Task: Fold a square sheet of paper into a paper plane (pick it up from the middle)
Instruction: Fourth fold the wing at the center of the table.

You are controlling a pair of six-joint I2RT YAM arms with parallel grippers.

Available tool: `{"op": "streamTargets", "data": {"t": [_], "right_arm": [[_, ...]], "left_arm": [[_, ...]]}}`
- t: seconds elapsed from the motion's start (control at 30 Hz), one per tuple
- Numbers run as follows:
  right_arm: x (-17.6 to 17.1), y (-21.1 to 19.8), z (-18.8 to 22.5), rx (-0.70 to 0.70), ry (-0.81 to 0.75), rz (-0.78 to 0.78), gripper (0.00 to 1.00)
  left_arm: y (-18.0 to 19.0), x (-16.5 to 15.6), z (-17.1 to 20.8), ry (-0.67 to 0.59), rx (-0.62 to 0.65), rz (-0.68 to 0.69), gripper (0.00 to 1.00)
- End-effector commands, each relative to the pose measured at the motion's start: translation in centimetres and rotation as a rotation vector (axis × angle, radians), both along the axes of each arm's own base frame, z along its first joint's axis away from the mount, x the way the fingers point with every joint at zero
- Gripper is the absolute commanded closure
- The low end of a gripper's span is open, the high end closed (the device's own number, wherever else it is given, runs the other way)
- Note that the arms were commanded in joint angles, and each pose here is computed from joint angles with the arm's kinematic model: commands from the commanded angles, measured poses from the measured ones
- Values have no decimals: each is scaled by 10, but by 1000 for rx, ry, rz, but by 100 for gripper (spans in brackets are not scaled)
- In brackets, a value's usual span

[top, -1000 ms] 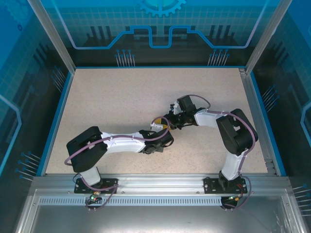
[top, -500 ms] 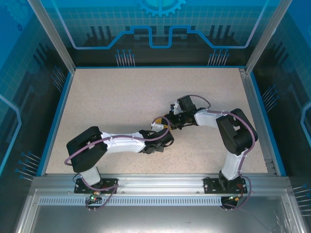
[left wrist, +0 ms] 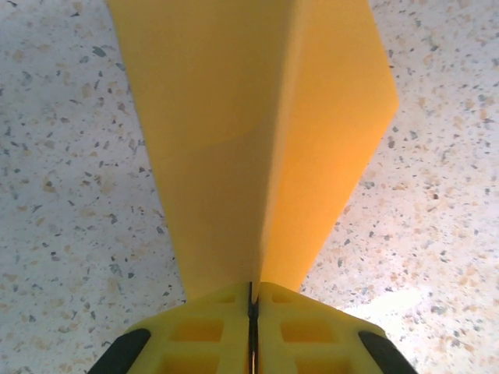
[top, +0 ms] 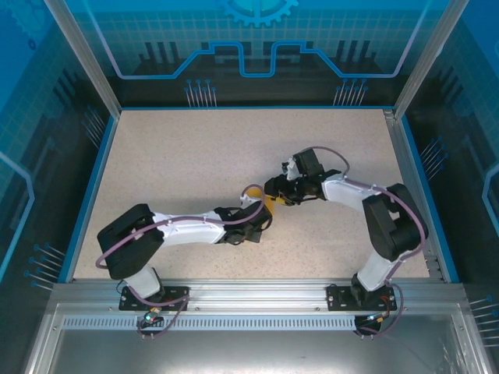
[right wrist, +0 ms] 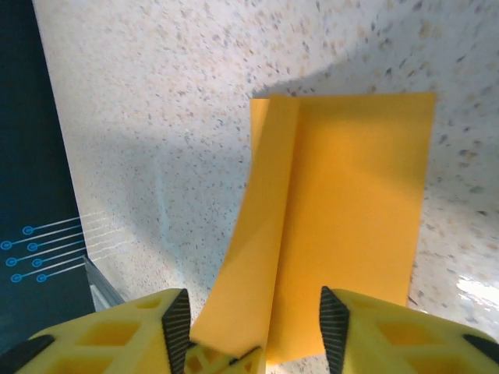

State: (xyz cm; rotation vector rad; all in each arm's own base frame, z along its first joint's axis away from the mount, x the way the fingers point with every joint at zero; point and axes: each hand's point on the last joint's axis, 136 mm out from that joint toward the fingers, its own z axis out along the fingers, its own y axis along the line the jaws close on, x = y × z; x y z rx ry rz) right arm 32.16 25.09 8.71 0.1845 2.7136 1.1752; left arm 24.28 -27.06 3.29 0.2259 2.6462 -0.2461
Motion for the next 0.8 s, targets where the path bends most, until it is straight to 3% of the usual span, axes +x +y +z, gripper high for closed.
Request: {"op": "streamTargets", "data": {"t": [0.0,0.23,0.53,0.77], "right_arm": [[-13,-25,3,-73,-25,-28,44],[-34,-35,10,-68,-70,-44,43],[-52,-5,2,-20,-65,9,72],[-50,26,-8,18,-40,35,85]], "left_arm": [[-15,-2,9,31,-142,-78,89],[-17,0,9,108,-286,-113,90],[-12,4,8,181,-451,-111,89],[-4,8,3,220,-534,-93,90]]}}
